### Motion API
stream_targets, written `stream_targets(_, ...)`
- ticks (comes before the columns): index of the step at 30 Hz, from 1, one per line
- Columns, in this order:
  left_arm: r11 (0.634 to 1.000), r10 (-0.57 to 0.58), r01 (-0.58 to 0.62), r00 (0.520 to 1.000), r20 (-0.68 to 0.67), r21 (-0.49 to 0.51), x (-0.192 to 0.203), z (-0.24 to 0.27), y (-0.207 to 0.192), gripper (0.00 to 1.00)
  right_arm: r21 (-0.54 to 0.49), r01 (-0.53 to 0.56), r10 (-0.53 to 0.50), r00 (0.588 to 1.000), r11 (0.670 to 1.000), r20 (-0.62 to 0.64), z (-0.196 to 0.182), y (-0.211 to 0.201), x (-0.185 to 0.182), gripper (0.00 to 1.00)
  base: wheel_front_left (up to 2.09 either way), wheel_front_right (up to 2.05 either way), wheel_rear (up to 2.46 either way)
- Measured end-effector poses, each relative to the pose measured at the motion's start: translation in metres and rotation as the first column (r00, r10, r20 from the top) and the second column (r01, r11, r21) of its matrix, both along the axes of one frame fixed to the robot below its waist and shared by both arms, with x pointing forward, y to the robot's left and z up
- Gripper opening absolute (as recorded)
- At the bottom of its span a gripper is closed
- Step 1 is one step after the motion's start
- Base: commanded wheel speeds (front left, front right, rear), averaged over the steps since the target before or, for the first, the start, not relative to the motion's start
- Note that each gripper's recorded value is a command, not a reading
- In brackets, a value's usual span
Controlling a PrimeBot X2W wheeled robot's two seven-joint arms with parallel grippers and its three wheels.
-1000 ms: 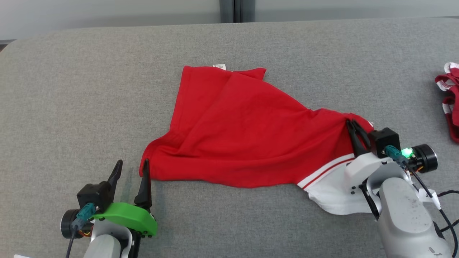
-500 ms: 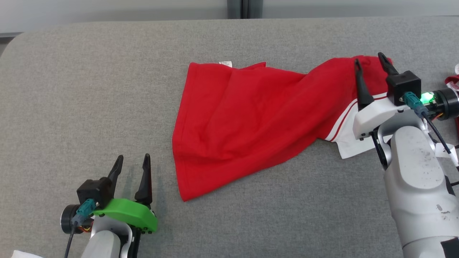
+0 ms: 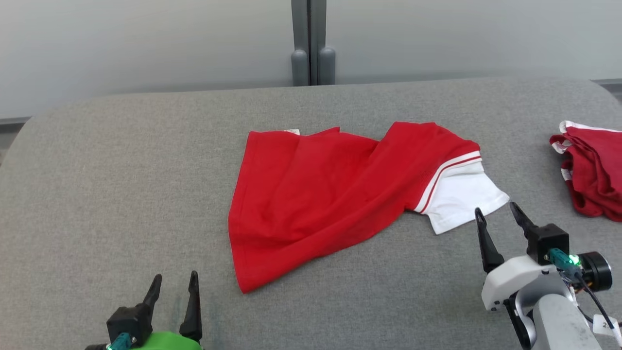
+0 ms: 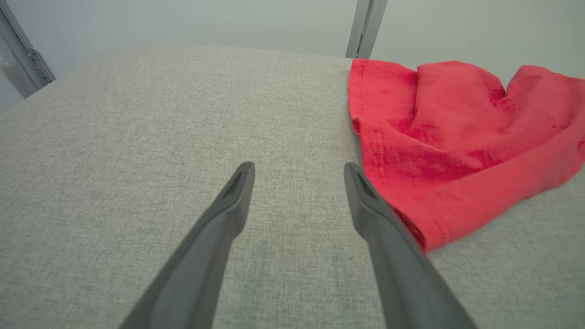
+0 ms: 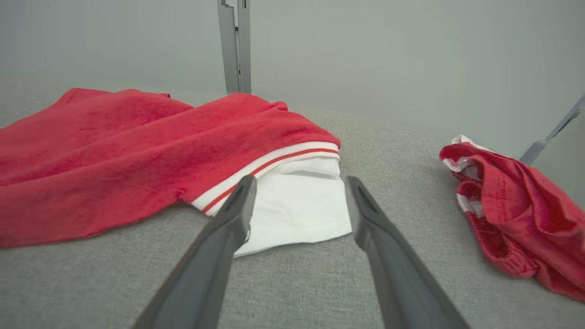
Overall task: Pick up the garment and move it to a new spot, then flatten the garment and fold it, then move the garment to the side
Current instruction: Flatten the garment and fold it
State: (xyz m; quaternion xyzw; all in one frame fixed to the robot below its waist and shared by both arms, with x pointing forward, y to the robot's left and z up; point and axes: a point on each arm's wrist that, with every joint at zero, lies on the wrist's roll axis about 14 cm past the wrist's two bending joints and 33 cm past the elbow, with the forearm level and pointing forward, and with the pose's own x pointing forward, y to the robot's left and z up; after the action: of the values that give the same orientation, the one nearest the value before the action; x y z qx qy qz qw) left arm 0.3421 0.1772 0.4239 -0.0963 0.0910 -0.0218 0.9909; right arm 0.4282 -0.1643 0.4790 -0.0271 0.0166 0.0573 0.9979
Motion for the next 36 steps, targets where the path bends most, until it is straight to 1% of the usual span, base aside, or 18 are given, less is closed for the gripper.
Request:
stream_targets(4,0.999,-0.029,0.029,1.000,0.011,-0.015,-0.013,0.002,-0.013,1.00,0.034,0.050,-0.050,0.999,0.998,-0.007,-0.003,-0.016,-0.023,1.00,0.00,0.00,0.00)
stream_targets(7,0.998,-0.052,0.052,0.999,0.005,-0.029,-0.022,0.000,-0.023,1.00,0.043,0.066,-0.065,0.997,0.997,-0.027,-0.010,-0.022,-0.037,1.00,0.00,0.00,0.00)
stream_targets(10,0.996,-0.077,0.078,0.997,0.011,-0.038,-0.024,0.002,-0.032,1.00,0.044,0.075,-0.074,0.997,0.996,-0.021,-0.008,-0.025,-0.041,1.00,0.00,0.00,0.00)
stream_targets(17,0.987,-0.153,0.151,0.988,-0.032,-0.061,-0.029,-0.010,-0.057,1.00,0.040,0.067,-0.066,0.997,0.997,-0.027,-0.010,-0.022,-0.037,1.00,0.00,0.00,0.00)
stream_targets(21,0.978,-0.203,0.199,0.976,-0.081,-0.054,-0.031,-0.024,-0.064,1.00,0.033,0.060,-0.059,0.998,0.998,-0.031,-0.012,-0.020,-0.032,1.00,0.00,0.00,0.00)
stream_targets(30,0.959,-0.284,0.280,0.950,-0.132,-0.047,-0.014,-0.038,-0.075,1.00,0.016,0.059,-0.058,0.998,0.998,-0.038,-0.017,-0.021,-0.014,1.00,0.00,0.00,0.00)
stream_targets(36,0.944,-0.331,0.324,0.929,-0.165,-0.065,-0.009,-0.049,-0.084,1.00,0.006,0.067,-0.067,0.997,0.998,-0.050,-0.023,-0.025,-0.004,1.00,0.00,0.00,0.00)
